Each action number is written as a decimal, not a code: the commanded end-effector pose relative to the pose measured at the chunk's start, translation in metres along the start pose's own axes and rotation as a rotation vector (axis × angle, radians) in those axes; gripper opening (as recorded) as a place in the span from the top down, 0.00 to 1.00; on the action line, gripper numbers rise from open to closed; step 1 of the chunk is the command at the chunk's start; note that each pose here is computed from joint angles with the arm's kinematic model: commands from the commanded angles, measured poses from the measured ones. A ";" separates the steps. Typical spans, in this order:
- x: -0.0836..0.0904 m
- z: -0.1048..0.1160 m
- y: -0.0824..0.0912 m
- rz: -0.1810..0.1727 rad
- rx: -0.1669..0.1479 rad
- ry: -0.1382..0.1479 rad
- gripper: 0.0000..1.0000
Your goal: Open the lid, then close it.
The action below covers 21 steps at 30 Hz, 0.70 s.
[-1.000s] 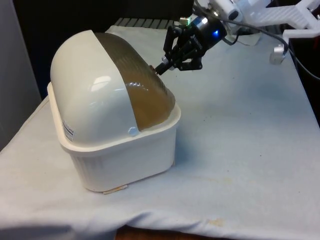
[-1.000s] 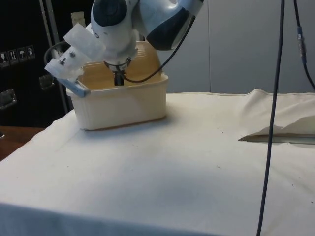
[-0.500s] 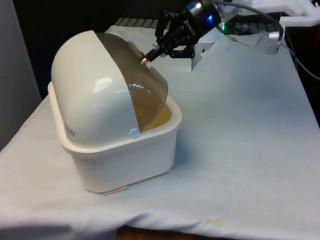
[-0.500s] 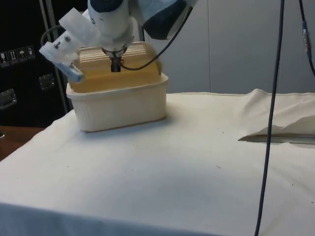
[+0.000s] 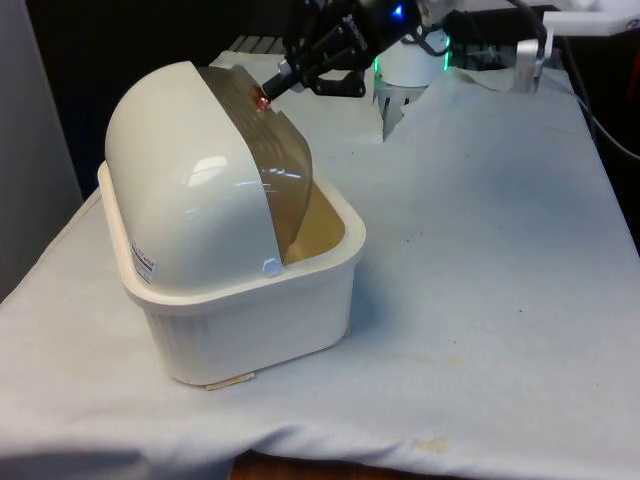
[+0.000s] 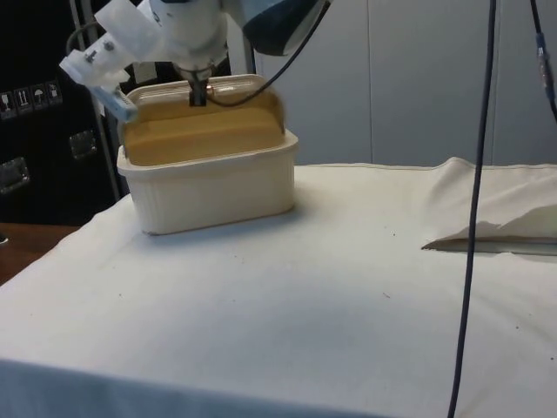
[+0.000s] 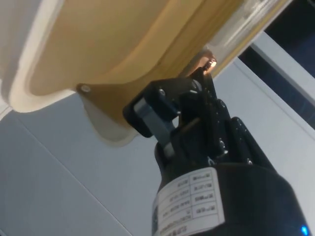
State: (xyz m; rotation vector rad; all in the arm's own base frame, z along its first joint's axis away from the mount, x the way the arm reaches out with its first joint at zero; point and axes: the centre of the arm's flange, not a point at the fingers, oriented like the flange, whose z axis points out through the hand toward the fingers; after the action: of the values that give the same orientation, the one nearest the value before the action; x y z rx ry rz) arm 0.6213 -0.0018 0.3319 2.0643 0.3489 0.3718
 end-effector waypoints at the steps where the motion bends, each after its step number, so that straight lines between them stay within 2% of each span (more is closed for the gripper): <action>1: 0.002 0.002 0.003 -0.004 -0.006 0.003 1.00; 9: 0.008 0.011 0.022 0.005 -0.034 0.001 1.00; 21: 0.011 0.006 0.054 0.050 -0.057 0.009 1.00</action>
State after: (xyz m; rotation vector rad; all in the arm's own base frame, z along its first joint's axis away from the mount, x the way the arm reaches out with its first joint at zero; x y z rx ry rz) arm 0.6391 -0.0278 0.3750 2.0197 0.2870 0.4135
